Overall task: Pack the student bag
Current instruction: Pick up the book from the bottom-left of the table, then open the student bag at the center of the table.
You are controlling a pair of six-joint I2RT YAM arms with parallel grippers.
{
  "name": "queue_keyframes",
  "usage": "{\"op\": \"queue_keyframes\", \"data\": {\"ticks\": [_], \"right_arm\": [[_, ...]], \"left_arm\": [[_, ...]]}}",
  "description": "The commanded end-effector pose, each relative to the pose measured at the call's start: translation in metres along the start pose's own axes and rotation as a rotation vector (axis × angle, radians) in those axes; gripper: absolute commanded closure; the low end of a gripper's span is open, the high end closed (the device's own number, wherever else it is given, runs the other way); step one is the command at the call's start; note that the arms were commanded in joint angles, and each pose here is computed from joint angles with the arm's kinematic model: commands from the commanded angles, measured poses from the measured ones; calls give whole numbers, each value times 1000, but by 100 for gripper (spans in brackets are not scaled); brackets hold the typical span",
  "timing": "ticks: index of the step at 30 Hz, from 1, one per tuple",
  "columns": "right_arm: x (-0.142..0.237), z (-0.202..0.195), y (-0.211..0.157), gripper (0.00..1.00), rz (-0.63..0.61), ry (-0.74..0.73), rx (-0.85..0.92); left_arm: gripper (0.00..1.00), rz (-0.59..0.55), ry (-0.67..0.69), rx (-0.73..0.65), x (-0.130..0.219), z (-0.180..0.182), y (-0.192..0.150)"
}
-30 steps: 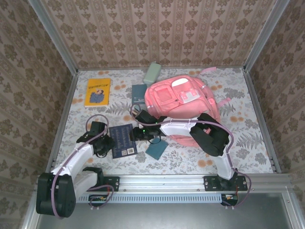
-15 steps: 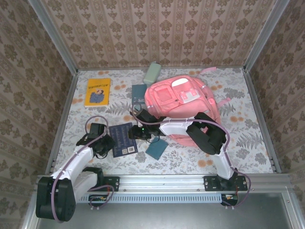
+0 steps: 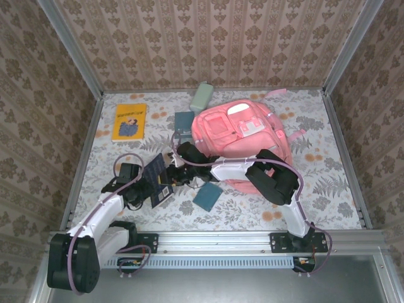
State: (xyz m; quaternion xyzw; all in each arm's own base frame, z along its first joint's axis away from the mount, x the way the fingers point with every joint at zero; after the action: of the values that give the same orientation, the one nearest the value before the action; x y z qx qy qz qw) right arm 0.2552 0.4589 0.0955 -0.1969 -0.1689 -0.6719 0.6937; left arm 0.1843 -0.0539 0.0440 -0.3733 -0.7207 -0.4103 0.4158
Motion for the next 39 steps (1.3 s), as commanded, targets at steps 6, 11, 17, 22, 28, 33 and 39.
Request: {"op": "queue_keyframes", "data": {"ticks": [6, 11, 17, 22, 28, 33, 39], "right_arm": [[18, -1, 8, 96, 39, -38, 37], [37, 12, 15, 100, -28, 4, 47], [91, 33, 28, 100, -200, 64, 56], [151, 31, 35, 100, -339, 41, 40], [240, 11, 32, 100, -578, -21, 20], [318, -24, 15, 100, -832, -129, -71], [393, -65, -23, 100, -1055, -269, -204]], "left_arm": [[88, 117, 55, -4, -4, 15, -28], [75, 80, 49, -52, 12, 5, -13], [63, -50, -25, -115, 45, -22, 19], [60, -150, -65, -238, 70, -62, 45], [59, -197, -121, -475, 79, -144, 59], [58, -208, -175, -688, 72, -224, 53], [57, -186, -222, -898, 51, -306, 30]]}}
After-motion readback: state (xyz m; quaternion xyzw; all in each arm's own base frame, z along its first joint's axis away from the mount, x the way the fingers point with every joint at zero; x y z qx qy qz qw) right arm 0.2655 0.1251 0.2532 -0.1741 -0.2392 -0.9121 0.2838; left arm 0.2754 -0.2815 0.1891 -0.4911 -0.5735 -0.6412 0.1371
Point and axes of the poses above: each hand's point on the last joint's axis, 136 mm out from that joint toward the fingers, its own x axis back along the fingers, its own z axis along the line the jaws close on, y = z × x, the point moved 3 cm from there along x, back along the fingers, and after that the axes turned 15 degrees about -x, right-handed, at the moved point
